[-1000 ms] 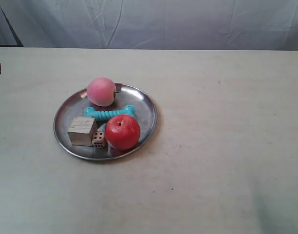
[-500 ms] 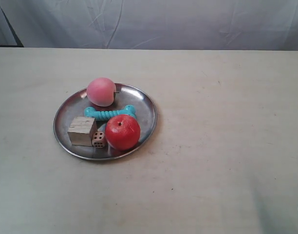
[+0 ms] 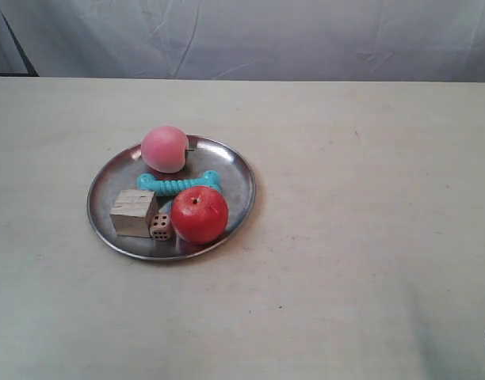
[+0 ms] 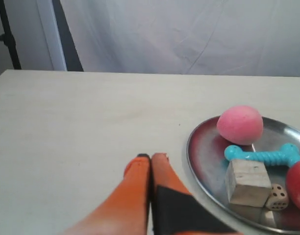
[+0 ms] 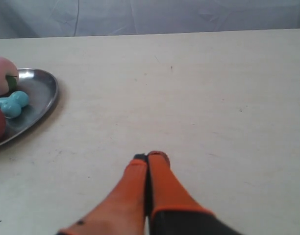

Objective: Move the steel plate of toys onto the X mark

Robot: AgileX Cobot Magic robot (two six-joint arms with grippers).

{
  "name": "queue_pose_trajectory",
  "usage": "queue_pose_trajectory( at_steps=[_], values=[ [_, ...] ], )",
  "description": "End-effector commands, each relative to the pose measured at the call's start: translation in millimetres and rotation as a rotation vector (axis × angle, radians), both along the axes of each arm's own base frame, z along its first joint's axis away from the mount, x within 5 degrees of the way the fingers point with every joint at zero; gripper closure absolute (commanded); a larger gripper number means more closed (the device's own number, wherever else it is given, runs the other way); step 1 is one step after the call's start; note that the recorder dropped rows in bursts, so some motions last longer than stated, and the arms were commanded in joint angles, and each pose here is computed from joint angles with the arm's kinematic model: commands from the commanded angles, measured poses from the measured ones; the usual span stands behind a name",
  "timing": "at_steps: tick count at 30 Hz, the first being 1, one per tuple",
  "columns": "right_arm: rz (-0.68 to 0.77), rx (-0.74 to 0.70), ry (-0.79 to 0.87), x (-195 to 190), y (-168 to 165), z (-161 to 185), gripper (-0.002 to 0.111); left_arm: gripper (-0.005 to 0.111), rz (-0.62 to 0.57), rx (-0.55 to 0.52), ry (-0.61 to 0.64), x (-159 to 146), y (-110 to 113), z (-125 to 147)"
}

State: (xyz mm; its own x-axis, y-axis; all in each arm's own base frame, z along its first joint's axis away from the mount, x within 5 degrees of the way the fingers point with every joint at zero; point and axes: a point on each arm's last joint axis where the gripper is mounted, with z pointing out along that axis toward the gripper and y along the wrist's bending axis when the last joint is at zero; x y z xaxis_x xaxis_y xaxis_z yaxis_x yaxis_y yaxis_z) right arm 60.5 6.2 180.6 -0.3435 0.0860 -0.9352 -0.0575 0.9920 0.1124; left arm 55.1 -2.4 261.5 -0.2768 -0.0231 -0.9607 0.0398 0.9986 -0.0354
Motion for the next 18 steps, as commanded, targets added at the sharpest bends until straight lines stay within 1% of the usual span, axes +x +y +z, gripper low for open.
queue_pose_trajectory(
  at_steps=[1,6,11,15,18],
  values=[
    [-0.005,-0.002,-0.012,0.1,-0.4,-0.1,0.109,0.106,0.013,-0.019,0.026,-2.6,0.7,-24.5],
    [-0.005,-0.002,-0.012,0.1,-0.4,-0.1,0.109,0.106,0.009,-0.017,-0.038,-3.6,0.6,-28.5],
    [-0.005,-0.002,-0.012,0.1,-0.4,-0.1,0.109,0.106,0.002,0.002,-0.060,-4.5,0.6,-29.7],
    [-0.005,-0.002,-0.012,0.1,-0.4,-0.1,0.109,0.106,-0.003,-0.017,-0.130,-1.7,-0.4,-29.1],
    [-0.005,-0.002,-0.012,0.1,-0.4,-0.1,0.109,0.106,-0.009,-0.003,-0.184,1.0,-0.8,-32.7]
  ],
)
